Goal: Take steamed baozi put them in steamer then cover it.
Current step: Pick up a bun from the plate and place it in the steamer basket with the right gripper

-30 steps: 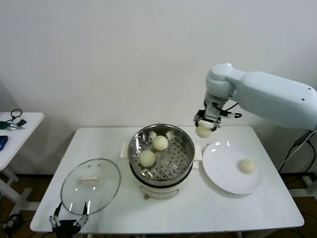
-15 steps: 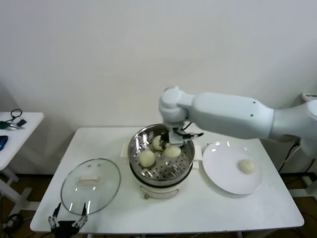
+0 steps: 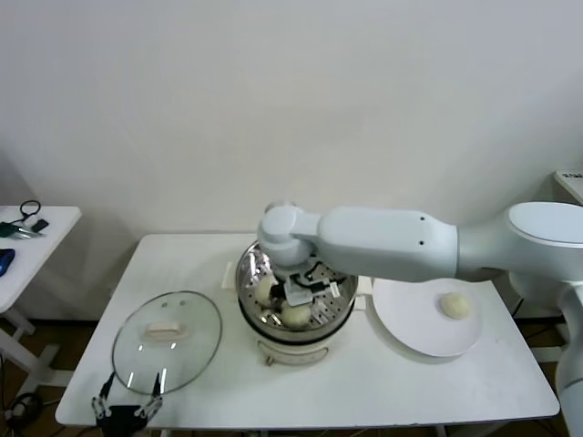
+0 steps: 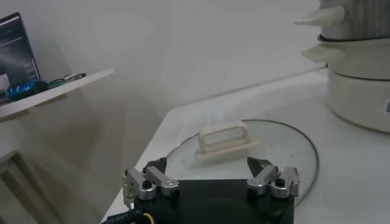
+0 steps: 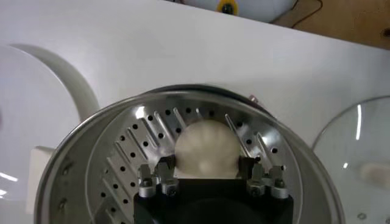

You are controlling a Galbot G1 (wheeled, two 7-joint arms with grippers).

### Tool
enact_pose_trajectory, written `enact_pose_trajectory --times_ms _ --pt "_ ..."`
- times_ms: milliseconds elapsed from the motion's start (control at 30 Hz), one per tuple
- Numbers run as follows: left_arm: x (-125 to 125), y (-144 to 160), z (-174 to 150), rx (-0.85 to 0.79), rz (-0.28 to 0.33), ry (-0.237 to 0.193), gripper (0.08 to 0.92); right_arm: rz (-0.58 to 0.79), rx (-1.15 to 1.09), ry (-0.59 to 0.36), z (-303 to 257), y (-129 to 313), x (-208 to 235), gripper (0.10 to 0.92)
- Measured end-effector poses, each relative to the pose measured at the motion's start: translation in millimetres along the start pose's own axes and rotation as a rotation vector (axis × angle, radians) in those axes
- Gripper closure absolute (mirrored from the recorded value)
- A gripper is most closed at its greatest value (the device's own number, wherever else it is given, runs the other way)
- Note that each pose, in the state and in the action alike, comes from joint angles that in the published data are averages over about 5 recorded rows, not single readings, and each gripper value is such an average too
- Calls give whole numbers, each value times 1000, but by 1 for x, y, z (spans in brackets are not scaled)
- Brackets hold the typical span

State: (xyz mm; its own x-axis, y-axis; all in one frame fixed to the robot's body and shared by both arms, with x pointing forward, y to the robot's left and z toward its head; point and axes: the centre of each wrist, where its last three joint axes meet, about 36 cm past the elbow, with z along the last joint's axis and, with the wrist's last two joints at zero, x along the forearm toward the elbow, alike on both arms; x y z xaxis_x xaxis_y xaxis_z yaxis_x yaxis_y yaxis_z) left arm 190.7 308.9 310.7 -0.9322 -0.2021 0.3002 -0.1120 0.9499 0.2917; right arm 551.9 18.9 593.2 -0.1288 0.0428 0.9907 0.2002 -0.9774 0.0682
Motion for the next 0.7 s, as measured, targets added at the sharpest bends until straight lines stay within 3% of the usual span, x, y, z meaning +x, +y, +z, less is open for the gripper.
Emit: enact_pose_trajectory --times_ms 233,467,700 --pt "-1 0 -1 -1 0 1 177 -12 -2 0 -4 5 -1 333" --pt "-1 -1 0 -3 1 4 177 -18 -23 6 -3 15 -3 213" --pt "0 -2 -1 -2 2 2 177 -4 -59 24 3 28 5 200"
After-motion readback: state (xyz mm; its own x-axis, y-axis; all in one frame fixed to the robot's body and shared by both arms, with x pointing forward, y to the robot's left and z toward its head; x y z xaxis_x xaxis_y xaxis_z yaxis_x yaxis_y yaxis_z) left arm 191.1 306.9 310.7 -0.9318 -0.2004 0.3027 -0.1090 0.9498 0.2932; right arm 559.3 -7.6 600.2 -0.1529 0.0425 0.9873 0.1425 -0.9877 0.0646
